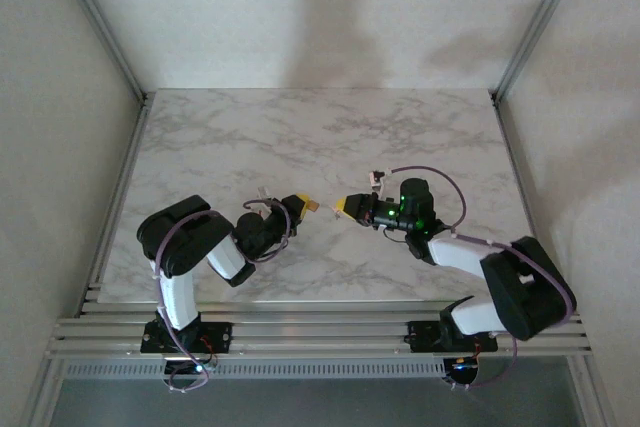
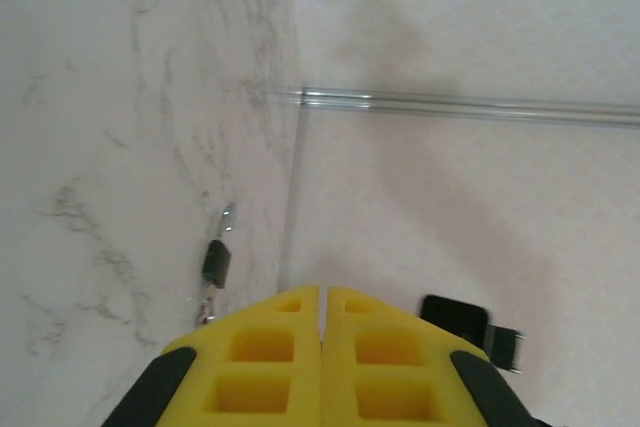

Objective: Lock with the key

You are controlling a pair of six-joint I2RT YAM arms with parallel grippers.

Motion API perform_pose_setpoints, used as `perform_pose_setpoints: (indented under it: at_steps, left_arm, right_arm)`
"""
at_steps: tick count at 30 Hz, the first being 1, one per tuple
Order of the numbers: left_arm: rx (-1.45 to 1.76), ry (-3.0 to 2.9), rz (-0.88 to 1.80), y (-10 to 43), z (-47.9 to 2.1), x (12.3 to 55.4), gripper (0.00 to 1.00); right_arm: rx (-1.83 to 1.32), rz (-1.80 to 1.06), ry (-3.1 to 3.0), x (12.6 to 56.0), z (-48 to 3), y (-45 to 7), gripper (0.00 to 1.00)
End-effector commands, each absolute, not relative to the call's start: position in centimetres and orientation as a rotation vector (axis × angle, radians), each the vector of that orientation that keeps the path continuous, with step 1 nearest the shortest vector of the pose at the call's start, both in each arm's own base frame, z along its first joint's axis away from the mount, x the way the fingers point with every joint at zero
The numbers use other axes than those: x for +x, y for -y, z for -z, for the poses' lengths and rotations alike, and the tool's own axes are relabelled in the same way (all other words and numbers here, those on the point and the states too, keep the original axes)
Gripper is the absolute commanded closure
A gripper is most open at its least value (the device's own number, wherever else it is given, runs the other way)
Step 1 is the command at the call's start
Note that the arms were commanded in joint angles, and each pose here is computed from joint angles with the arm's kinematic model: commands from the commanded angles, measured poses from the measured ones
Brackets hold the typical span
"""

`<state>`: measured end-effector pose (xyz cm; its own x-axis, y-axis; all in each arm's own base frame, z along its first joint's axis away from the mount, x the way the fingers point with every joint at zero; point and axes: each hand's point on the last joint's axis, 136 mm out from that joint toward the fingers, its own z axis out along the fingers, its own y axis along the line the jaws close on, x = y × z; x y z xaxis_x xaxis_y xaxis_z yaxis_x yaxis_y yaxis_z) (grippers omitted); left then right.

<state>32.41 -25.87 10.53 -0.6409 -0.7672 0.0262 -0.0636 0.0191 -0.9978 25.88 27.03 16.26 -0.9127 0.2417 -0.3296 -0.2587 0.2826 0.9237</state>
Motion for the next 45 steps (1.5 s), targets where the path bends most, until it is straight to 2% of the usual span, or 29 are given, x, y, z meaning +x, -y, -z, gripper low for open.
perform_pose_setpoints:
  at_steps: [1, 18, 32, 33, 45]
  left_arm:
    - [-0.649, -1.639, 1.801, 26.3, -14.8, 31.8, 1.00]
    - [-0.353, -2.249, 1.333, 29.3, -5.2, 32.9, 1.00]
    - [-0.193, -2.489, 1.079, 29.2, -0.9, 33.8, 1.00]
    - [-0.187, -2.501, 1.068, 29.1, -0.6, 33.7, 1.00]
    - [-0.134, -2.577, 0.946, 28.0, 0.5, 34.1, 1.00]
  right_arm:
    - [-0.025, -1.548, -2.183, 25.7, -15.6, -25.8, 1.00]
    - [-0.080, -1.432, -2.110, 25.1, -18.2, -23.8, 1.00]
    - [-0.129, -1.413, -2.053, 24.5, -19.7, -23.5, 1.00]
    - [-0.117, -1.408, -2.086, 24.1, -18.4, -23.3, 1.00]
    - [-0.111, -1.417, -2.104, 24.3, -17.8, -23.5, 1.00]
